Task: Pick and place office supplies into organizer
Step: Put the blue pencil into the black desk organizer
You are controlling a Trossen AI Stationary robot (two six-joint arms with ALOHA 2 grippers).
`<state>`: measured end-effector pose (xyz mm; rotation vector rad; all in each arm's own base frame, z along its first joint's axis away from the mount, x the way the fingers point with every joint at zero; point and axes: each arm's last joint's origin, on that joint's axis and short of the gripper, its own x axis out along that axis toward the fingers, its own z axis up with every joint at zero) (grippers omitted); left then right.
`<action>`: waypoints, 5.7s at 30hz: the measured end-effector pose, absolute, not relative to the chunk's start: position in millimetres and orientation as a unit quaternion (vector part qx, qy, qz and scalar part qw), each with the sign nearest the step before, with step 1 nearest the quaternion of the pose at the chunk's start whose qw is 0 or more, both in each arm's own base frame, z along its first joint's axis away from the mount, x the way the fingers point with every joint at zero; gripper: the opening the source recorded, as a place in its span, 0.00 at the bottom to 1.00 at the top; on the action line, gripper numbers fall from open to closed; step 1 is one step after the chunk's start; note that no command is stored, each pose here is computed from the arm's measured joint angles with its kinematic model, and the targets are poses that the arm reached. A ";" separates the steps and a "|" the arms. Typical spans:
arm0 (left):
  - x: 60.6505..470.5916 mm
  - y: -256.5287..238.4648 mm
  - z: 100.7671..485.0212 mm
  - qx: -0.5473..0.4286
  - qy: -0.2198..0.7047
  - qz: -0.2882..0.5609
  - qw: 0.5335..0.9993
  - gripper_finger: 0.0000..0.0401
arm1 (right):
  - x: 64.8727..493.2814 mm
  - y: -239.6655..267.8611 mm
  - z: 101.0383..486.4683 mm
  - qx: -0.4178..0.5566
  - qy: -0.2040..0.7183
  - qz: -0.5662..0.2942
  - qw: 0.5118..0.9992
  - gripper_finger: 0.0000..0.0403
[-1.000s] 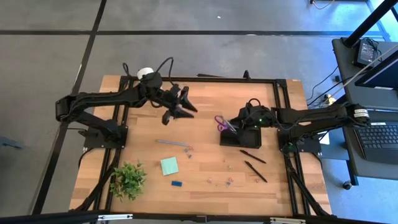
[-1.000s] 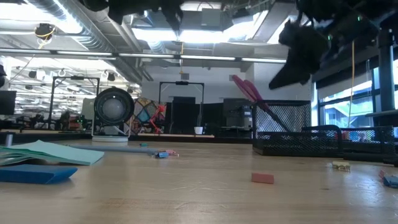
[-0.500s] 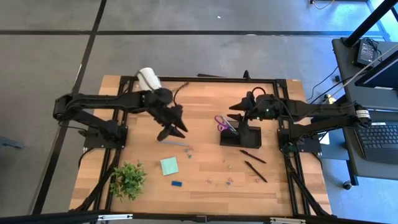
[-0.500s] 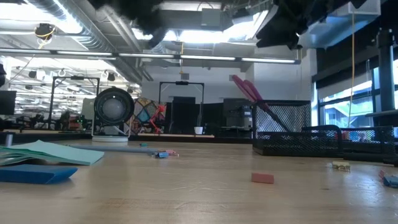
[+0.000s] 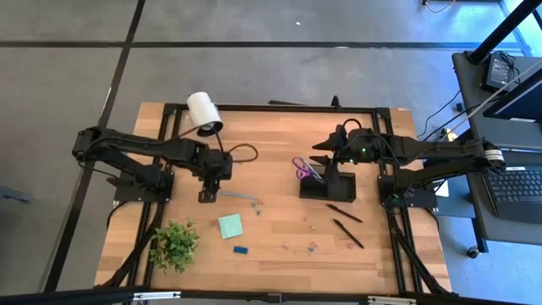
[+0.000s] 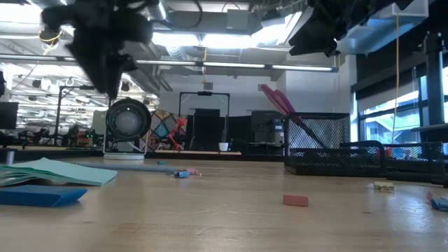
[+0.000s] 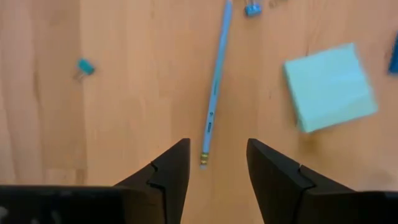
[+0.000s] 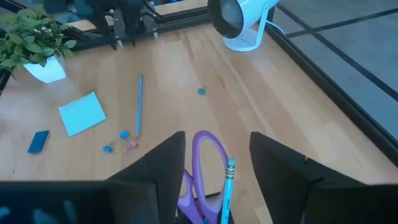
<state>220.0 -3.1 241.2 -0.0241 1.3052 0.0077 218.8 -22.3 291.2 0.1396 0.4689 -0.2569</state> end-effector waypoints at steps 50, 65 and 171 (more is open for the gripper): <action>210.2 -4.6 130.0 -0.022 0.682 0.038 0.730 0.18 | 218.9 -22.3 290.7 0.064 0.233 -0.125 0.962 0.46; 210.7 -4.6 130.2 -0.023 0.680 0.038 0.732 0.03 | 218.9 -22.3 290.7 0.064 0.233 -0.125 0.962 0.46; 320.2 39.1 353.3 0.188 0.252 0.114 0.942 0.36 | 225.2 -59.7 292.6 0.246 0.167 -0.169 0.940 0.06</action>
